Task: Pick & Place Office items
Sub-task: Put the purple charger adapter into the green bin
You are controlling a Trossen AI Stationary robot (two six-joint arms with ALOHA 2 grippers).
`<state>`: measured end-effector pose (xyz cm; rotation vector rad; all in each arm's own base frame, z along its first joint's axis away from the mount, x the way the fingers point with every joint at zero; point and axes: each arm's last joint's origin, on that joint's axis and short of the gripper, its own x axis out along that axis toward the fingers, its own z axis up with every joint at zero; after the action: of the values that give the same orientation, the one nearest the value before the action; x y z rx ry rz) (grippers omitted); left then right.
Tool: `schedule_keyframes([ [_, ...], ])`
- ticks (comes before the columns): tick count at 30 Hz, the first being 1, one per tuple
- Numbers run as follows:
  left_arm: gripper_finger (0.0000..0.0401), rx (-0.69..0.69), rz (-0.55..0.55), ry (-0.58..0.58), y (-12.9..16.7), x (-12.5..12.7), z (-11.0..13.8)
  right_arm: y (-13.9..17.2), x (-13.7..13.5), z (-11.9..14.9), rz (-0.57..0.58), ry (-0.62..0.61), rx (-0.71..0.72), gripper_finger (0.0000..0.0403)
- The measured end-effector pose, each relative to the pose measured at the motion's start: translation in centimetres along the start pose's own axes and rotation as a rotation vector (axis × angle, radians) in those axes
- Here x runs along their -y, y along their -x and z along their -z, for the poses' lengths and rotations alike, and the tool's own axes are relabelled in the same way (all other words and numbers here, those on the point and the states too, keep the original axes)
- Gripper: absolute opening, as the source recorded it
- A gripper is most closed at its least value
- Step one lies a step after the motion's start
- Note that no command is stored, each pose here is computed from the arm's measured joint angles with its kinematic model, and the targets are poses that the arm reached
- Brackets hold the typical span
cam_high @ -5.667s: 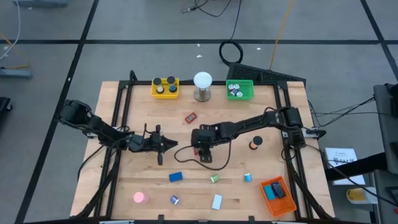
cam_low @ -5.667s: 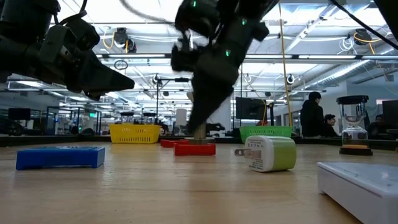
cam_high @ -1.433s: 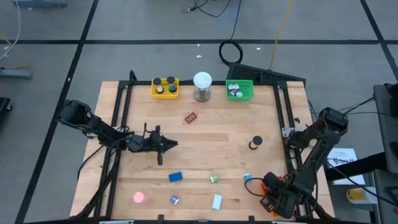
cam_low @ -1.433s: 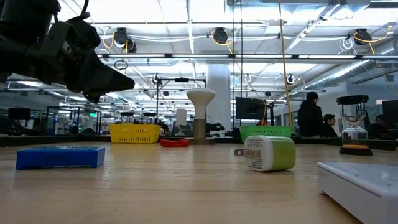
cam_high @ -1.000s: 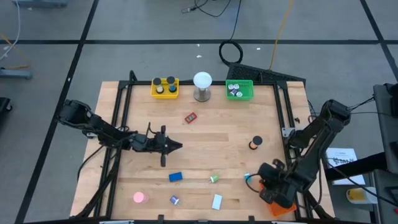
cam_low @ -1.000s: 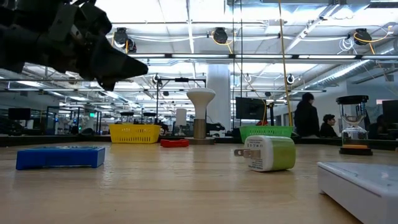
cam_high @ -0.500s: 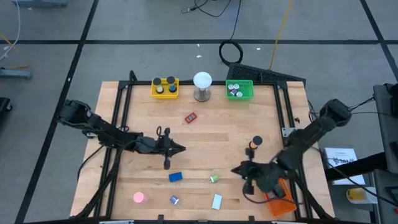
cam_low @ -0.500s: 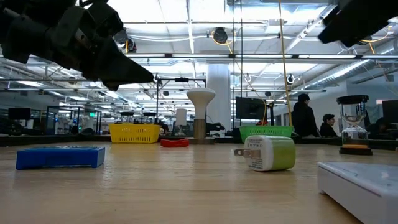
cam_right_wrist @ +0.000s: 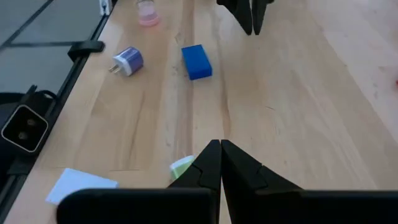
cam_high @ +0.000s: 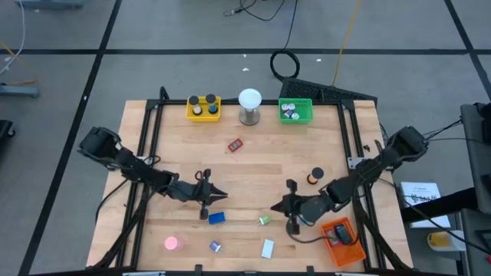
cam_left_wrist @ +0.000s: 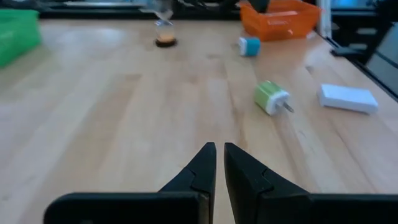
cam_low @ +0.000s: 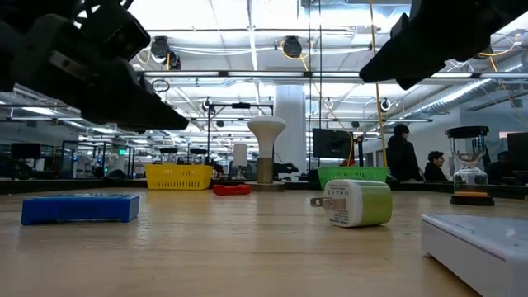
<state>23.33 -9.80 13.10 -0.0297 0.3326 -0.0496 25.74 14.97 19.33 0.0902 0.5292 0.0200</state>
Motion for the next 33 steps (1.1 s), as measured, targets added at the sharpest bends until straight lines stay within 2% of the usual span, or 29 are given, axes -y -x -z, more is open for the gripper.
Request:
schedule_keyframes([
  [3,0.0033,-0.023,0.047,-0.009,-0.4,1.2,-0.2,-0.8,-0.5,0.3,-0.009,0.031,0.013,0.0002],
  [6,0.0033,-0.069,0.086,-0.067,-0.8,2.9,-1.0,-0.8,-0.8,0.3,-0.023,0.067,0.027,0.0002],
  [14,0.0033,-0.263,0.122,-0.185,-1.5,7.0,-5.3,-0.2,-1.1,-0.6,-0.044,0.137,0.09,0.0002],
  [20,0.0033,-0.306,0.154,-0.207,-1.0,9.1,-7.7,-0.3,-0.7,-1.4,-0.028,0.248,0.141,0.0002],
  [27,0.0033,-0.369,0.17,-0.199,-0.1,10.2,-8.0,-0.5,-0.2,-2.4,-0.006,0.335,0.218,0.0002],
  [33,0.0033,-0.386,0.166,-0.227,0.7,11.1,-7.5,-0.4,-0.2,-3.2,-0.016,0.296,0.292,0.0002],
])
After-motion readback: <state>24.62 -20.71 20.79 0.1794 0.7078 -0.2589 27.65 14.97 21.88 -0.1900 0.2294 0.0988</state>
